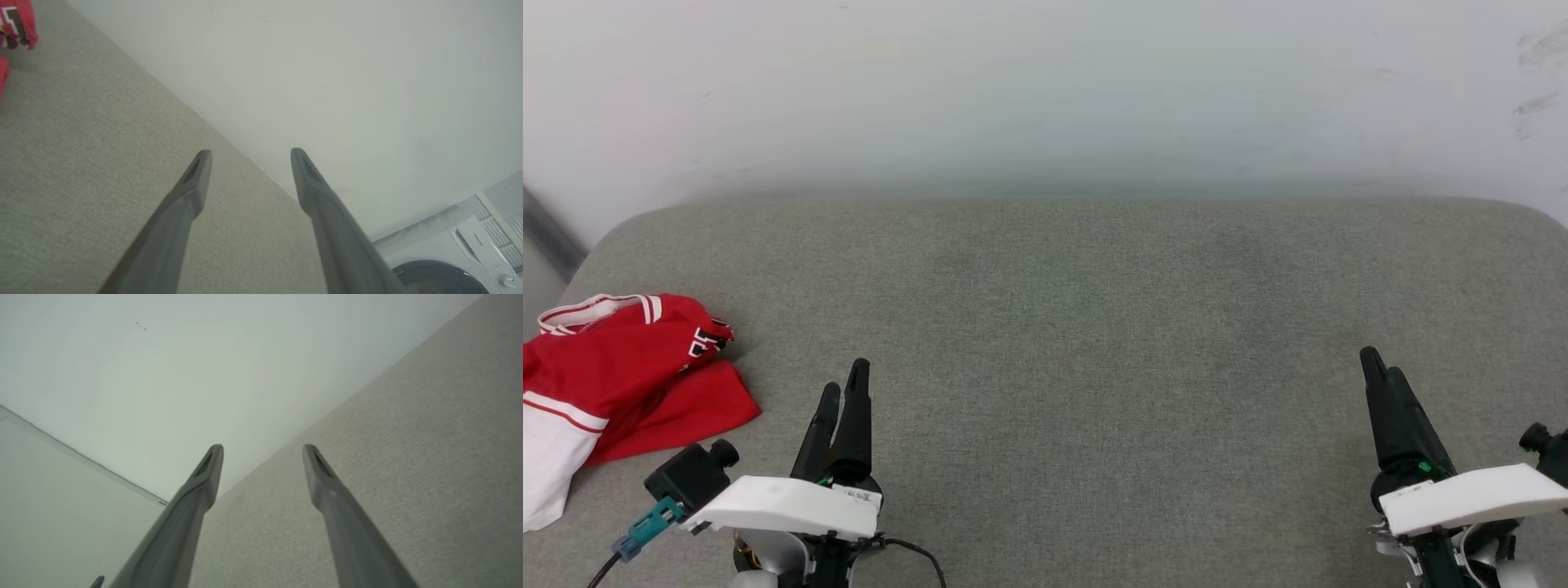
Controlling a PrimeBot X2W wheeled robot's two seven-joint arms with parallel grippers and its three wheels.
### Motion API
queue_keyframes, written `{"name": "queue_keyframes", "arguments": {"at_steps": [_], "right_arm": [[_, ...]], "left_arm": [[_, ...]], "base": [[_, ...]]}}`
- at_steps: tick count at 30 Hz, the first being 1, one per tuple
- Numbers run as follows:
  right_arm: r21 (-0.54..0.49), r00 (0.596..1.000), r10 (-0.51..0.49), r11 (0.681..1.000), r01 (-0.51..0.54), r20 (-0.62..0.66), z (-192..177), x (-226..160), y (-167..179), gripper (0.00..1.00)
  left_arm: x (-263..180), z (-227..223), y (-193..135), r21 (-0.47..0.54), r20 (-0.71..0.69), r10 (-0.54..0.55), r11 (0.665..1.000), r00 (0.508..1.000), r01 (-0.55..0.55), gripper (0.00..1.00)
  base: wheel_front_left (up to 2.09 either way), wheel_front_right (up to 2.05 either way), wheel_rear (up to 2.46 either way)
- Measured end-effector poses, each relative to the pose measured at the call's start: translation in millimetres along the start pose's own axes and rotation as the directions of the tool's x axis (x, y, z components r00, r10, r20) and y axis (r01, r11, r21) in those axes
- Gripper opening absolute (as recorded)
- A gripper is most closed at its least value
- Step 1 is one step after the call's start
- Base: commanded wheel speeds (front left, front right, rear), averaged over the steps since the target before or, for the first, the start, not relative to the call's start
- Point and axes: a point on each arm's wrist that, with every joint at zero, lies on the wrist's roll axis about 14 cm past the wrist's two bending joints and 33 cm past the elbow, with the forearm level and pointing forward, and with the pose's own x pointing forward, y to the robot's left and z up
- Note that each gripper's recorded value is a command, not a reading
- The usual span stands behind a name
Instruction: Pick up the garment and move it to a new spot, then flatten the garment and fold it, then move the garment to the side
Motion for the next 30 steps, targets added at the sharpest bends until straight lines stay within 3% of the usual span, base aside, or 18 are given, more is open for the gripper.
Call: {"name": "queue_keyframes", "arguments": {"at_steps": [12, 30], "right_arm": [[-0.310, 1.000, 0.014, 0.951, -0.020, -0.023, -1.0, -2.5, 3.9, 1.00], [-0.506, 0.999, 0.004, 0.862, -0.025, -0.043, -3.2, -5.7, 4.3, 1.00]], "left_arm": [[-2.1, -6.3, 2.7, 0.242, -0.018, -0.001, 0.970, 1.000, 0.005, 1.00], [-3.9, -8.7, 7.3, 0.477, -0.026, -0.002, 0.879, 1.000, 0.014, 1.00]], "base": [[0.00, 0.00, 0.00], [0.00, 0.00, 0.00]]}}
